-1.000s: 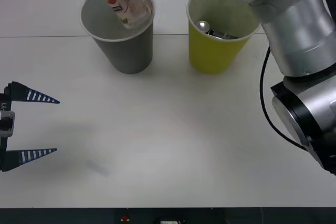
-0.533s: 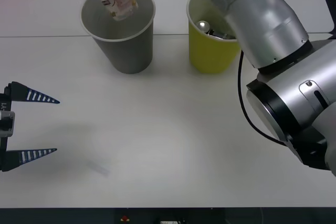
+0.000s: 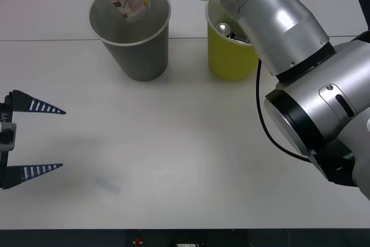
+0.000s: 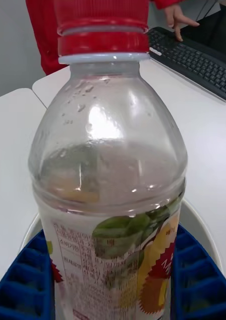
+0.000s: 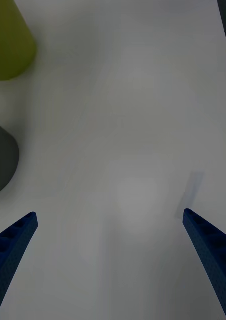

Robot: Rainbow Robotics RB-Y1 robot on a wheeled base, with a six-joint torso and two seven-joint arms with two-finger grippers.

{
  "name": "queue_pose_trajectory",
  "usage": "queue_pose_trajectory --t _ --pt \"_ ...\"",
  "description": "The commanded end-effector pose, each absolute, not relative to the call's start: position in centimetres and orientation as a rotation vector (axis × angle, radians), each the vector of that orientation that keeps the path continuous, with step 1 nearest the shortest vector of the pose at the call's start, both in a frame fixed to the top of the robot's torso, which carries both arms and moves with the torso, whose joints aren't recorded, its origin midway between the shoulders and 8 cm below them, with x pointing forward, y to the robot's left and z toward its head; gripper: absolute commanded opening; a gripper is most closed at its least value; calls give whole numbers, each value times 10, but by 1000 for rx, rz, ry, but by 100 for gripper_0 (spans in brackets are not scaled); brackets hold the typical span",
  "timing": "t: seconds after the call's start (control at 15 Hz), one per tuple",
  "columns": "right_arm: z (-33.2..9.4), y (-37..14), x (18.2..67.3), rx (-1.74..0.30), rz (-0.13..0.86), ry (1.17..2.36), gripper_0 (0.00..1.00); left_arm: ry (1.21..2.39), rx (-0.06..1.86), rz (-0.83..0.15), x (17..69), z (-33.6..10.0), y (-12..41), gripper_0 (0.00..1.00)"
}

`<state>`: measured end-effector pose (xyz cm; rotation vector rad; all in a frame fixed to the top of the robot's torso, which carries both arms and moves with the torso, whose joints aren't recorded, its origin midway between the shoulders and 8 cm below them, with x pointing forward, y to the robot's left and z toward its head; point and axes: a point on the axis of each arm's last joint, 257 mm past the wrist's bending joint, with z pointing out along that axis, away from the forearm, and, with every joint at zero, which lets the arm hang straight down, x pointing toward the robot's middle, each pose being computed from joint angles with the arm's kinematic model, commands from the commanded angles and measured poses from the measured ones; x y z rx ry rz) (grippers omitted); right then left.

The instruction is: Put the can into the green bin and the plastic bottle into the gray bin

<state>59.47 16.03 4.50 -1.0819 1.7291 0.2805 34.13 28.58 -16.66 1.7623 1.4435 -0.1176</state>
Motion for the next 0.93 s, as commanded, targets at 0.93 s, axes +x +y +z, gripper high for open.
queue_pose_trajectory --t 0.93 --pt "75 119 544 -1169 446 1619 100 1444 1762 -118 341 -167 286 100"
